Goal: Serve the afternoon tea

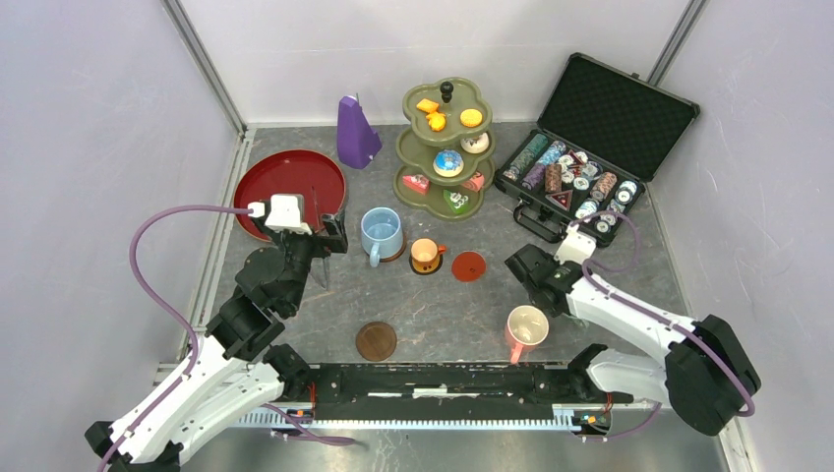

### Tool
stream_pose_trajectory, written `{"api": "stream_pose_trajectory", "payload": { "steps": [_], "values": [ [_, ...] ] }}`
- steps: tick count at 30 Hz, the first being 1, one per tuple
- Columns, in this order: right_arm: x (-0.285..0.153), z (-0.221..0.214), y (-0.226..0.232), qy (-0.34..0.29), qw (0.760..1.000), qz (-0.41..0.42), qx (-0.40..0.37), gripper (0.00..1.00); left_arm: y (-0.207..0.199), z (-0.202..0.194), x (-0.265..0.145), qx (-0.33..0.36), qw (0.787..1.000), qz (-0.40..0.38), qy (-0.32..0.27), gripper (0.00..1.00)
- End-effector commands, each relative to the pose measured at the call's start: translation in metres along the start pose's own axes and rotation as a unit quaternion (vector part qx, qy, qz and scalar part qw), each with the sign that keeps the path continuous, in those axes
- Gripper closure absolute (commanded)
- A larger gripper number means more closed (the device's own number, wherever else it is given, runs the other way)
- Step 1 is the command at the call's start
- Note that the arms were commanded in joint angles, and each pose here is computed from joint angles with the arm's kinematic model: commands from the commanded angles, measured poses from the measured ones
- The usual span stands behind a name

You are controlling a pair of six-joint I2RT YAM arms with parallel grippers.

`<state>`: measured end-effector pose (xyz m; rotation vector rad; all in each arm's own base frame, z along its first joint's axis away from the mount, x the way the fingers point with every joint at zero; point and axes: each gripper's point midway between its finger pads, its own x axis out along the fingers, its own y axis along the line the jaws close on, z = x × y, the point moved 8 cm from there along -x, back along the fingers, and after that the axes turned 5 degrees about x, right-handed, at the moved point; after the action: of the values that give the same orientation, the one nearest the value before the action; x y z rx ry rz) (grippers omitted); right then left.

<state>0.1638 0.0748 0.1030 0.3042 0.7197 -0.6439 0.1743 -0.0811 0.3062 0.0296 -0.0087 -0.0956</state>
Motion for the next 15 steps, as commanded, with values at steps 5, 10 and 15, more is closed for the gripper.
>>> {"api": "stream_pose_trajectory", "payload": {
  "steps": [5,10,15],
  "values": [
    [-0.014,0.062,0.048,-0.108,0.98,0.044,-0.161,1.0,0.0,0.009,-0.001,-0.029,0.999,0.001,-0.016,0.0],
    [-0.036,0.068,0.098,-0.089,0.887,0.282,-0.356,1.0,0.0,0.008,0.0,-0.027,1.0,0.002,-0.015,0.0],
    [-0.057,0.054,0.13,-0.074,0.789,0.398,-0.463,1.0,0.0,0.008,0.001,-0.025,1.0,0.004,-0.015,0.0]
  ]
}}
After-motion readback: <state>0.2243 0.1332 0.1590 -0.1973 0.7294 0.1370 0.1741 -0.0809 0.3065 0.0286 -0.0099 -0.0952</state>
